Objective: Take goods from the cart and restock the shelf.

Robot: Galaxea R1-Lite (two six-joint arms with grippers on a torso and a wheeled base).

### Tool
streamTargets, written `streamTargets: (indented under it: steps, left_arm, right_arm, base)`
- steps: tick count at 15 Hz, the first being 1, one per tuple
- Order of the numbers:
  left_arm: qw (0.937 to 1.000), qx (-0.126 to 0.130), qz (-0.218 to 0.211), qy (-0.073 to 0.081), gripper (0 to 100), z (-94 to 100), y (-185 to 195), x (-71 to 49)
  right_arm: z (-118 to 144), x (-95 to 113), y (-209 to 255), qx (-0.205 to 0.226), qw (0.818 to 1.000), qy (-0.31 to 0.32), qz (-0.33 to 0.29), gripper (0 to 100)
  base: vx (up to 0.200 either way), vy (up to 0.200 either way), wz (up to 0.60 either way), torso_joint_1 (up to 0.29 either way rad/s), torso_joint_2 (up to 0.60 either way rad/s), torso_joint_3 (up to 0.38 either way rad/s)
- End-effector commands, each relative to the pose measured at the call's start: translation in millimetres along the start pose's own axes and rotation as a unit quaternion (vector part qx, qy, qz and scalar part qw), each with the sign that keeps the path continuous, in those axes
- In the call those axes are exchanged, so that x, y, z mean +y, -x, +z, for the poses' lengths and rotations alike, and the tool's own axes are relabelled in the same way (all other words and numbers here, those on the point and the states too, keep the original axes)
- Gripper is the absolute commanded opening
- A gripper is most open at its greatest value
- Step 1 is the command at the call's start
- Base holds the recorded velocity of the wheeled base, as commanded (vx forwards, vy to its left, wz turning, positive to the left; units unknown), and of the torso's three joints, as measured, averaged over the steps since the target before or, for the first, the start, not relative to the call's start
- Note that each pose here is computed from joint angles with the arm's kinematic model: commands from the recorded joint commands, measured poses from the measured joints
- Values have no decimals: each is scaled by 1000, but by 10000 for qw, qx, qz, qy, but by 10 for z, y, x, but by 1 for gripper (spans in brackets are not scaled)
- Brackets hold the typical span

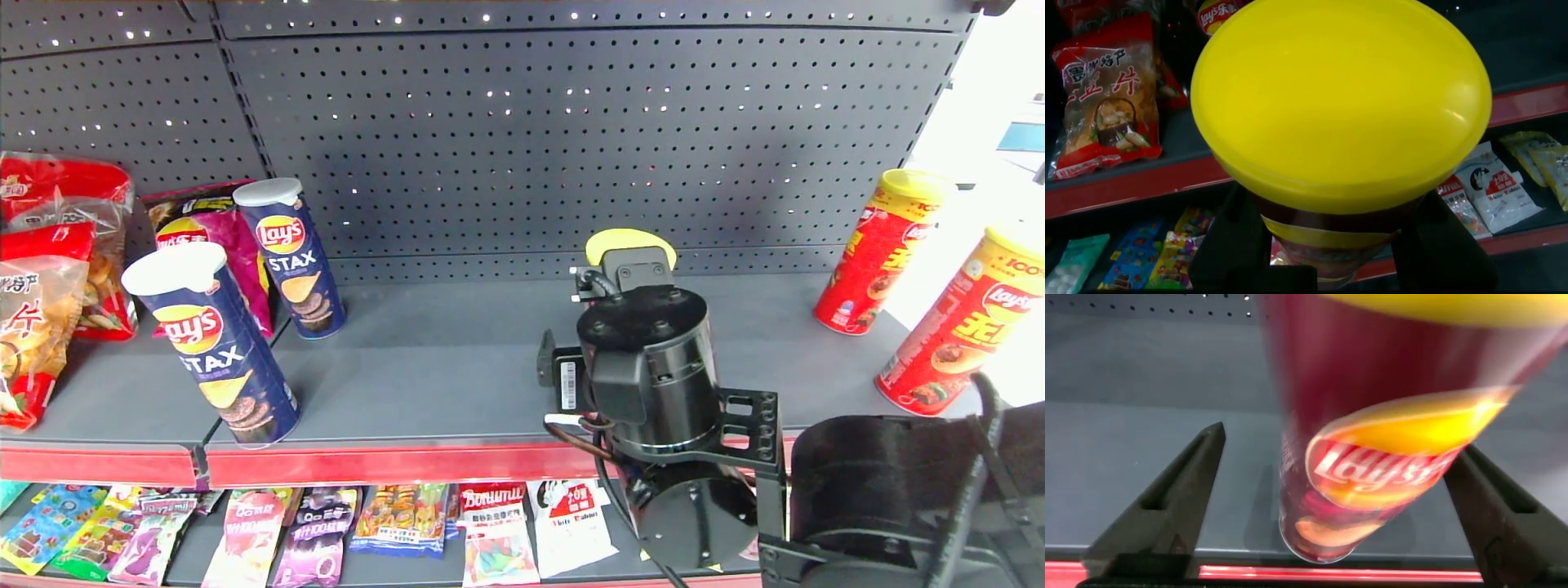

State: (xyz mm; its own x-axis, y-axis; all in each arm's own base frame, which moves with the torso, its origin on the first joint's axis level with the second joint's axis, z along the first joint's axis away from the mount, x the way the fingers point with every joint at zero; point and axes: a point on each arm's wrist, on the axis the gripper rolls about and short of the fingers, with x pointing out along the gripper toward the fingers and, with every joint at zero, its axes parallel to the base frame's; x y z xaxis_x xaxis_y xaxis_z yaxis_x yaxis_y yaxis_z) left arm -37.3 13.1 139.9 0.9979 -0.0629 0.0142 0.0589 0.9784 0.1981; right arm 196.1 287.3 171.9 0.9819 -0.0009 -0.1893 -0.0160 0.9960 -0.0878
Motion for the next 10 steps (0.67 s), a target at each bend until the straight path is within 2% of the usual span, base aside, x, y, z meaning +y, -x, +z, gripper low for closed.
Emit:
streamTargets:
  steps: [1, 6, 10]
  left_arm:
    - [10000, 3, 0, -3, 0, -1, 0, 0]
    - [10000, -4, 1, 6, 0, 1, 0, 0]
    - [10000, -6, -6, -2, 0, 1, 0, 0]
  right_arm:
    - [13, -5, 5, -15, 10000, -19, 0, 100]
    - [71, 10, 147, -83, 9994, -267, 203, 100]
    - [120, -162, 265, -118, 9991, -340, 211, 100]
  base:
    - [0, 0, 0, 0, 0, 0]
    - [0, 0, 0, 0, 0, 0]
    - [0, 0, 0, 0, 0, 0]
